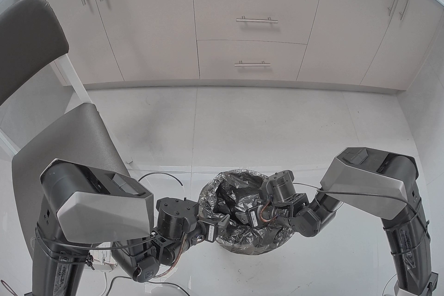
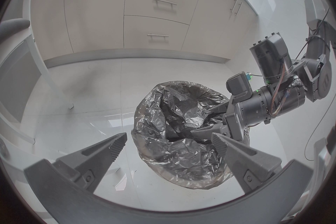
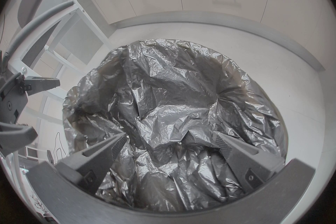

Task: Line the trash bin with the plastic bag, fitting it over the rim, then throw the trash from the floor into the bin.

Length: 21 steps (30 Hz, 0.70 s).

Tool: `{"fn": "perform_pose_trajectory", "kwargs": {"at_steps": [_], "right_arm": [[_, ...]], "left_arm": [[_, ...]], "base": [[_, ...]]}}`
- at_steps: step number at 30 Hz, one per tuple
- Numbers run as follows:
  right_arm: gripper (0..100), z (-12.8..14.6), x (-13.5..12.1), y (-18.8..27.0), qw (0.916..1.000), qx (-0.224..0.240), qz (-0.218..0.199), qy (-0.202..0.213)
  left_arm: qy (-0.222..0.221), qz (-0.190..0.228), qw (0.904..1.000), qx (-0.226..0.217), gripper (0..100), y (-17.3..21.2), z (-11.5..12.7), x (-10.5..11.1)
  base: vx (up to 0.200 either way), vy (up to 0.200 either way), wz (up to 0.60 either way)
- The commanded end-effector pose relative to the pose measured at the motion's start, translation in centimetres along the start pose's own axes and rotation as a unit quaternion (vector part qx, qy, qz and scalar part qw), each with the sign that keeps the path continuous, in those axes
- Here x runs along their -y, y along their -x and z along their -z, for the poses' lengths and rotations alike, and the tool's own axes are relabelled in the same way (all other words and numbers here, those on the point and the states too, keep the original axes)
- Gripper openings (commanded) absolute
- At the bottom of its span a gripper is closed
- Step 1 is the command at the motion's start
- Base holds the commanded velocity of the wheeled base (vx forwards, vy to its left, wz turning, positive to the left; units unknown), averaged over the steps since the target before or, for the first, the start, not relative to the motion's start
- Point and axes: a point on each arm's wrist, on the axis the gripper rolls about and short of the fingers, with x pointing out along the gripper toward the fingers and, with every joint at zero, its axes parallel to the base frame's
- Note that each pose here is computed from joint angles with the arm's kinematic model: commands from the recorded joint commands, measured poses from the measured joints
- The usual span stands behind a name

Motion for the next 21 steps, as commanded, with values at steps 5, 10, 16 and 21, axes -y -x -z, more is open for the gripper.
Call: {"fn": "perform_pose_trajectory", "kwargs": {"at_steps": [5, 10, 16, 21], "right_arm": [[100, -3.3, -1.4, 4.6, 0.9975, 0.068, -0.020, 0.003], [100, -5.9, -2.6, 9.1, 0.9891, 0.142, -0.038, -0.011], [100, -7.1, 1.1, 14.0, 0.9805, 0.189, -0.015, -0.052], [100, -6.4, 7.2, 15.3, 0.9679, 0.233, 0.023, -0.091]], "left_arm": [[0.037, 0.009, 0.9985, 0.038, 100, 0.8, -1.9, 0.3], [0.074, 0.025, 0.9916, 0.102, 100, 3.5, -4.7, 0.3], [0.109, 0.039, 0.9790, 0.168, 100, 10.3, -9.0, -0.6], [0.112, 0.020, 0.9768, 0.182, 100, 14.8, -9.2, -2.4]], "base": [[0.000, 0.000, 0.00], [0.000, 0.000, 0.00], [0.000, 0.000, 0.00], [0.000, 0.000, 0.00]]}}
